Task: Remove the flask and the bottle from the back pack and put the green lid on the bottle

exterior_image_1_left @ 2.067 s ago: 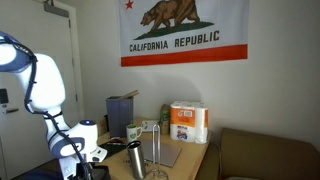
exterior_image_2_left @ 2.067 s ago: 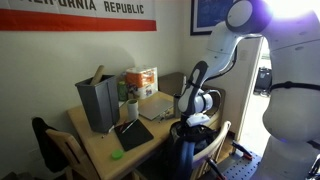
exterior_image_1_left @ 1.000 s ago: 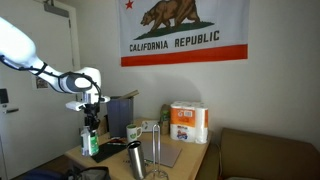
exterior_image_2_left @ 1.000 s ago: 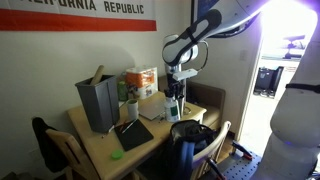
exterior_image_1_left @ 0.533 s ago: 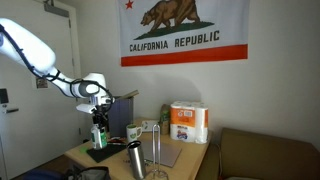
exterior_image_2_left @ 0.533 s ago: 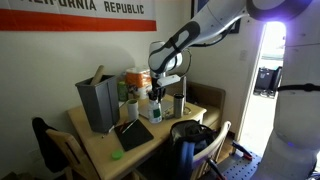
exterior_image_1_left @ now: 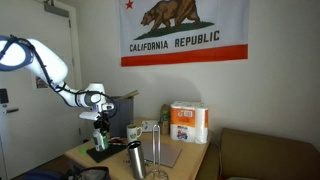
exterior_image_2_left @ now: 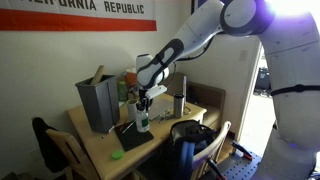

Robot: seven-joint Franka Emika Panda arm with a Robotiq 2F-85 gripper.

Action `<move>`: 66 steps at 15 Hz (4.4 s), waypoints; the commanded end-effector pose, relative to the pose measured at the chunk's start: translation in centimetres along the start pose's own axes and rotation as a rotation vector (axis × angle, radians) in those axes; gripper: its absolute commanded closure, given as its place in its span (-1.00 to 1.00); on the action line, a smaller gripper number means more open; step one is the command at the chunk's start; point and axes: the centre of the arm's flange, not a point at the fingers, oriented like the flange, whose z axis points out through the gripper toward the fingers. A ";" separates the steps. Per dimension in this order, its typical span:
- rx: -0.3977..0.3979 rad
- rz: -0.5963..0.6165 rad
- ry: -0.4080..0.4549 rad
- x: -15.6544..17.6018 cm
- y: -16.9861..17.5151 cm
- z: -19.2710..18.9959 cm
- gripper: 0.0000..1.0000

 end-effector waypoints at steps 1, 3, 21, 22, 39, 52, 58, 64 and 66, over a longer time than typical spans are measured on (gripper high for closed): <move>-0.009 -0.071 0.046 2.2 -2.0 1.8 0.90; 0.001 -0.087 0.062 2.4 -2.9 2.6 0.90; 0.003 -0.098 0.060 3.1 -3.8 1.8 -1.00; -0.001 -0.101 0.061 3.2 -3.8 1.4 -1.00; 0.024 -0.322 -0.018 3.9 -12.0 -5.4 -1.00; 0.122 -0.615 -0.128 0.3 -17.3 8.6 -1.00; 0.194 -0.677 -0.146 0.2 -19.0 12.2 -1.00; 0.245 -0.734 -0.131 0.3 -21.2 13.2 -1.00; 0.237 -0.756 -0.130 -0.1 -21.5 14.4 -1.00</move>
